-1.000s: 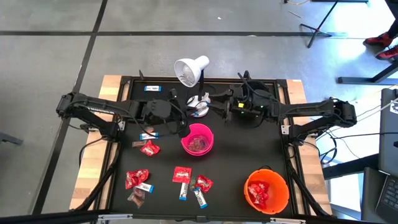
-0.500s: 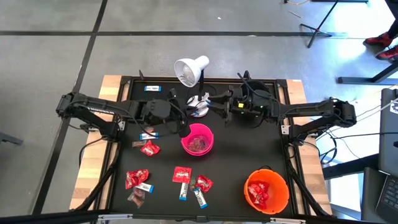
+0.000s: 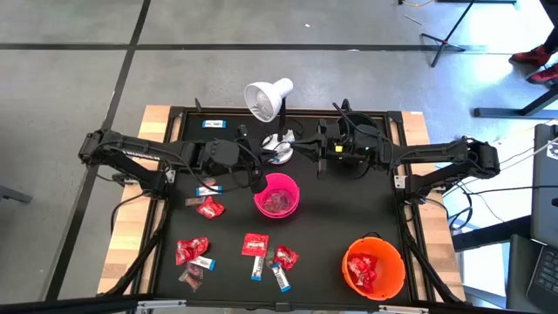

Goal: Sort candy
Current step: Put the white chocolate bar into the black bucket

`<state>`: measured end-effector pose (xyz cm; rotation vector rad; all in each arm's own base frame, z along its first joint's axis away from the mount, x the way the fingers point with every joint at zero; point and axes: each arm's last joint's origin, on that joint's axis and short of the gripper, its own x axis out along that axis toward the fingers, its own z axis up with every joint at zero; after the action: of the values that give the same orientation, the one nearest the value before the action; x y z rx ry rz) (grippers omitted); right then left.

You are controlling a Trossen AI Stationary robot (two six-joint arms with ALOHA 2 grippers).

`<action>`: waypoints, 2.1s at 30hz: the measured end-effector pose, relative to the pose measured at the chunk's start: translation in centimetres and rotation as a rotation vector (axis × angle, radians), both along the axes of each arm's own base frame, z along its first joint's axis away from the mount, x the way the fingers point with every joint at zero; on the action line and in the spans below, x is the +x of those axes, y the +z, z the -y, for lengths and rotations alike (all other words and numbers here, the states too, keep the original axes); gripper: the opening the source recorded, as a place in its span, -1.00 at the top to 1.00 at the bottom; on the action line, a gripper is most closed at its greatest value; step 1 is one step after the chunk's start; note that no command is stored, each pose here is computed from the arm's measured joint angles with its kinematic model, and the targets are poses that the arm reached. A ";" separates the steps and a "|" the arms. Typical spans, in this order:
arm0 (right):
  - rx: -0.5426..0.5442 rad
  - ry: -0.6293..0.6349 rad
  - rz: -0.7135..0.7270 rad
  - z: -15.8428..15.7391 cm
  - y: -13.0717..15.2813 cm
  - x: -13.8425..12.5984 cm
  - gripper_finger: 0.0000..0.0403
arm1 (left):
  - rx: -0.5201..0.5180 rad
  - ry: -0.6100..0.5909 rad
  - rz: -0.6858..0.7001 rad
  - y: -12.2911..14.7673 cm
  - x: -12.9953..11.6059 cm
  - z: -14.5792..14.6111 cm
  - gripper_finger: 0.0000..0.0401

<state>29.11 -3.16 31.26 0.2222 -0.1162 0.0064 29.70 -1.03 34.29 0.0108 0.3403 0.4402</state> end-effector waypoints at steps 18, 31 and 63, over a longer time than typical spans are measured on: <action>-0.109 -0.175 -0.037 0.0 3.2 -4.9 1.00 | -0.005 -0.014 0.114 3.1 -3.1 0.2 0.35; -0.160 -0.936 -0.406 1.0 3.0 -13.6 1.00 | 0.018 -0.033 0.126 3.8 -4.0 0.4 0.30; -0.067 -0.914 -0.577 0.8 0.8 -14.2 -0.03 | 0.109 0.116 -0.027 2.6 -4.6 -0.3 0.30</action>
<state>14.88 -3.95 32.04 0.0819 0.3651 -0.9559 25.11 -0.72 36.92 0.1036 0.3446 0.5740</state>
